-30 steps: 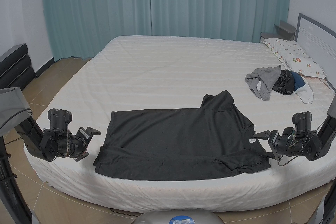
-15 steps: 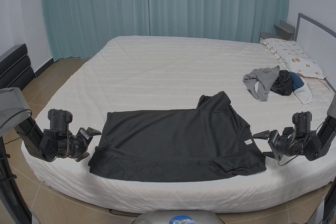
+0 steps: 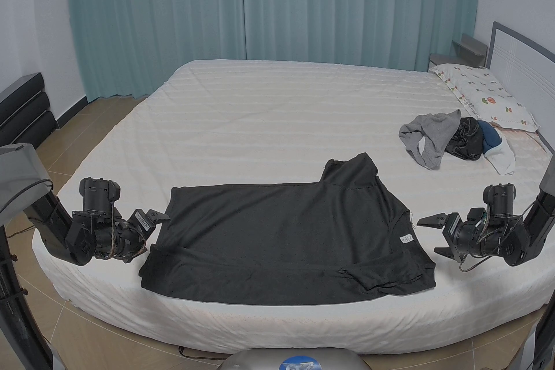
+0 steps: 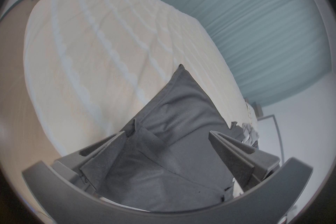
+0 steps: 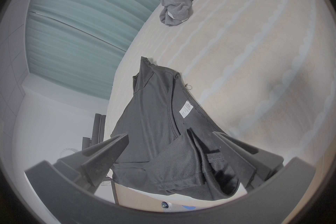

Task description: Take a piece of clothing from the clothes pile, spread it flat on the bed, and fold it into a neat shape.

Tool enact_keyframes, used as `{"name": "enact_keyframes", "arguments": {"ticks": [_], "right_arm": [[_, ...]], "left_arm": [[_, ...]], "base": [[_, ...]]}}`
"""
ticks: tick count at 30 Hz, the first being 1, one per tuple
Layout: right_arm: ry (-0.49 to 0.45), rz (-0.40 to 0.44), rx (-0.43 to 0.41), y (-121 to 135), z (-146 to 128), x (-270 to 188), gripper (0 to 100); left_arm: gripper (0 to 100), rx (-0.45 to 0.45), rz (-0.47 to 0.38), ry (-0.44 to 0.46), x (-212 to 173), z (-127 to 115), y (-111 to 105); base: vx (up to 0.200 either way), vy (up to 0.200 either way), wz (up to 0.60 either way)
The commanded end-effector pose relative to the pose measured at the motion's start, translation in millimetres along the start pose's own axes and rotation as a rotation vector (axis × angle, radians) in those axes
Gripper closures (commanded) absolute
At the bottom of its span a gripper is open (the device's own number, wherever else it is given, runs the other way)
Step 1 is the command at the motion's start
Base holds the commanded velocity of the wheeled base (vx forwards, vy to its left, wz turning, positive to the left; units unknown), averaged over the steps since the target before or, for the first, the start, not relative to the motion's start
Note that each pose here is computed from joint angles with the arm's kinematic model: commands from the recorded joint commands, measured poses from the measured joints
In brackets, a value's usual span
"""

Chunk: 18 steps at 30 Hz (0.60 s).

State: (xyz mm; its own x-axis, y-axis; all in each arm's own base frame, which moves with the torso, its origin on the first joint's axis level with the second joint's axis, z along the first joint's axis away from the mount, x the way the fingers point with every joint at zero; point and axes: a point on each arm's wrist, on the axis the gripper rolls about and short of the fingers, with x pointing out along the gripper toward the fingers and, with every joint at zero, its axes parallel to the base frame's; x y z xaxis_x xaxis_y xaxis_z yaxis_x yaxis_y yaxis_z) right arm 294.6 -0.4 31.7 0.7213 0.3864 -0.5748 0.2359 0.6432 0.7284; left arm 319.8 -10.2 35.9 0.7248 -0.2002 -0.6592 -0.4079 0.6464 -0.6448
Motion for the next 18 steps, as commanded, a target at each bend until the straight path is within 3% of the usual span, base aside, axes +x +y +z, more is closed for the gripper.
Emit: {"name": "enact_keyframes", "arguments": {"ticks": [1, 2, 6, 18], "right_arm": [[-0.011, 0.006, -0.011, -0.1, -0.1, 0.0, 0], [-0.010, 0.009, -0.021, 0.9, 0.1, 1.0, 0], [0.002, 0.008, -0.044, 1.0, -1.6, 7.1, 0], [0.004, 0.003, -0.086, -0.3, 2.9, 24.5, 0]], "left_arm": [[0, 0.078, 0.002, -0.003, 0.9, 2.9, 3.7], [0, 0.132, -0.006, 0.019, 3.2, 1.9, 6.3], [0, 0.177, -0.019, 0.074, 11.1, -0.5, 14.2], [0, 0.205, -0.004, 0.083, 21.5, -0.8, 18.1]], "base": [[0.000, 0.000, 0.00], [0.000, 0.000, 0.00], [0.000, 0.000, 0.00], [0.000, 0.000, 0.00]]}}
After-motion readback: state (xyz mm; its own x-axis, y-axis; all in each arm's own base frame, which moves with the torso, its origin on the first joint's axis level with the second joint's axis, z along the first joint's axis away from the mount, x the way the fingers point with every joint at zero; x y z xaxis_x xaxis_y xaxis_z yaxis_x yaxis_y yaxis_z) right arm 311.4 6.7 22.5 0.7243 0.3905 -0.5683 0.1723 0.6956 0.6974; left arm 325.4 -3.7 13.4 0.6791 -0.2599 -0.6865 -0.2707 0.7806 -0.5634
